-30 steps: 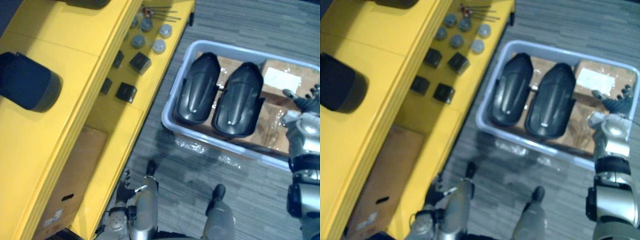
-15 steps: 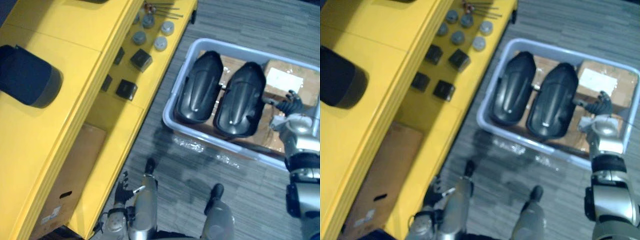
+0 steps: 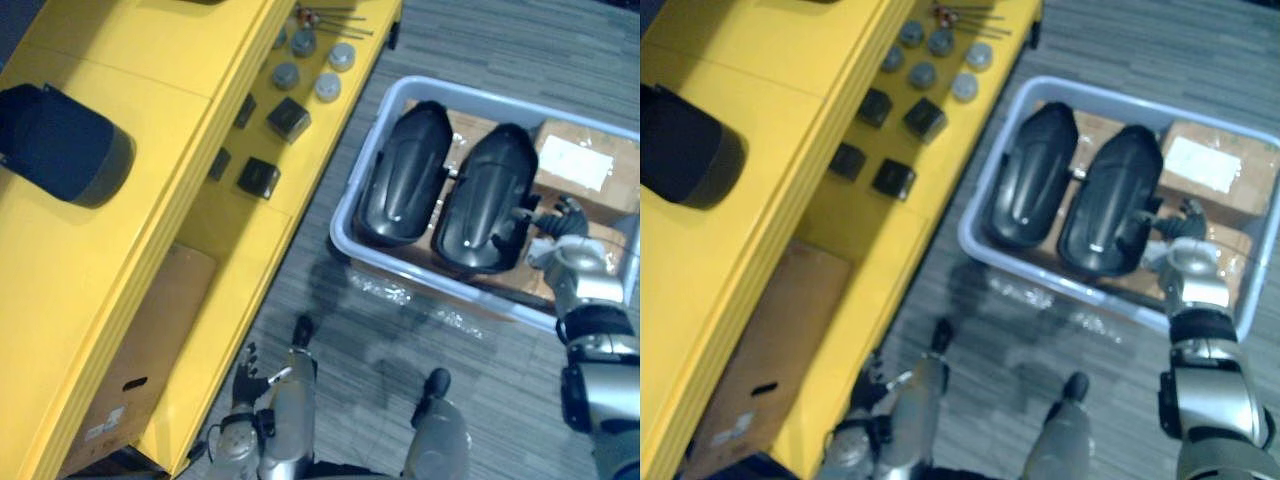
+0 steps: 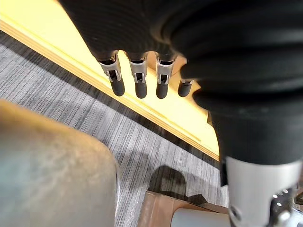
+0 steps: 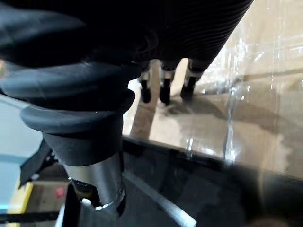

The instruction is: Walk over and take plastic housings, then place them on the shelf

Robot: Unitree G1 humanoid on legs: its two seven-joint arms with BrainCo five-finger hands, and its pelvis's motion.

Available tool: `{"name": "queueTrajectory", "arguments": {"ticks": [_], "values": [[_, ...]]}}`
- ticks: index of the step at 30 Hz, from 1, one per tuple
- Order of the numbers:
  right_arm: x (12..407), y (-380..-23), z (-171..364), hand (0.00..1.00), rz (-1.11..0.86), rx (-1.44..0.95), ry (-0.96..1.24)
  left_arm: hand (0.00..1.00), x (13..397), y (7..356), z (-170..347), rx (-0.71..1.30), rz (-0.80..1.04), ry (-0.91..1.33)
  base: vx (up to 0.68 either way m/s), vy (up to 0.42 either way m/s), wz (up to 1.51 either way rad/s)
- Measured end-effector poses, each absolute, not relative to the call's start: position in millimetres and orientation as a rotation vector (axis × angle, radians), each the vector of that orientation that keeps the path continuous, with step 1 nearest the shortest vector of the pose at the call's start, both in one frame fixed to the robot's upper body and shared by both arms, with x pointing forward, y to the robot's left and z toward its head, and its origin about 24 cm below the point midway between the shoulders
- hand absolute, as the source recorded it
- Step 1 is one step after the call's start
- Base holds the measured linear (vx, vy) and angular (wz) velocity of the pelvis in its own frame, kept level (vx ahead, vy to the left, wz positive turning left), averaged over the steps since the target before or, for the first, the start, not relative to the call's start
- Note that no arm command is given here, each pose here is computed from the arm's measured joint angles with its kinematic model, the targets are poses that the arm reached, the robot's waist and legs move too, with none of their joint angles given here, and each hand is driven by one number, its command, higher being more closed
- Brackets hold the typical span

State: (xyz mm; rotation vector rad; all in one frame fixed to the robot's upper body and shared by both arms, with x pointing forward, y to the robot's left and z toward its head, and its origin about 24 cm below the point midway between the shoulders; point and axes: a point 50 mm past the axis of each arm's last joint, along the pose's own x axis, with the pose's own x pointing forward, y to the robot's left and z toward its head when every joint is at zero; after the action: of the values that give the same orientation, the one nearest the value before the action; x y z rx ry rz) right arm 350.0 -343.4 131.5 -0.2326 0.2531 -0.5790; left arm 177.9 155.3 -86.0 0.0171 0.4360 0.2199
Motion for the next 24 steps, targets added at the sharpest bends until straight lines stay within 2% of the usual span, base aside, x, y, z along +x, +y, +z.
{"name": "queueTrajectory", "arguments": {"ticks": [14, 24], "values": [[336.3, -367.2, 124.9, 1.00, -0.705, -0.622, 0.545, 0.00, 178.3, 154.4, -85.3, -0.053, 0.265, 0.422, -0.01, -0.006, 0.10], [331.8, -381.9, 145.5, 1.00, -0.785, -0.829, 0.520, 0.00, 189.6, 140.2, -61.6, -0.123, 0.218, 0.287, -0.03, 0.001, 0.05]]}}
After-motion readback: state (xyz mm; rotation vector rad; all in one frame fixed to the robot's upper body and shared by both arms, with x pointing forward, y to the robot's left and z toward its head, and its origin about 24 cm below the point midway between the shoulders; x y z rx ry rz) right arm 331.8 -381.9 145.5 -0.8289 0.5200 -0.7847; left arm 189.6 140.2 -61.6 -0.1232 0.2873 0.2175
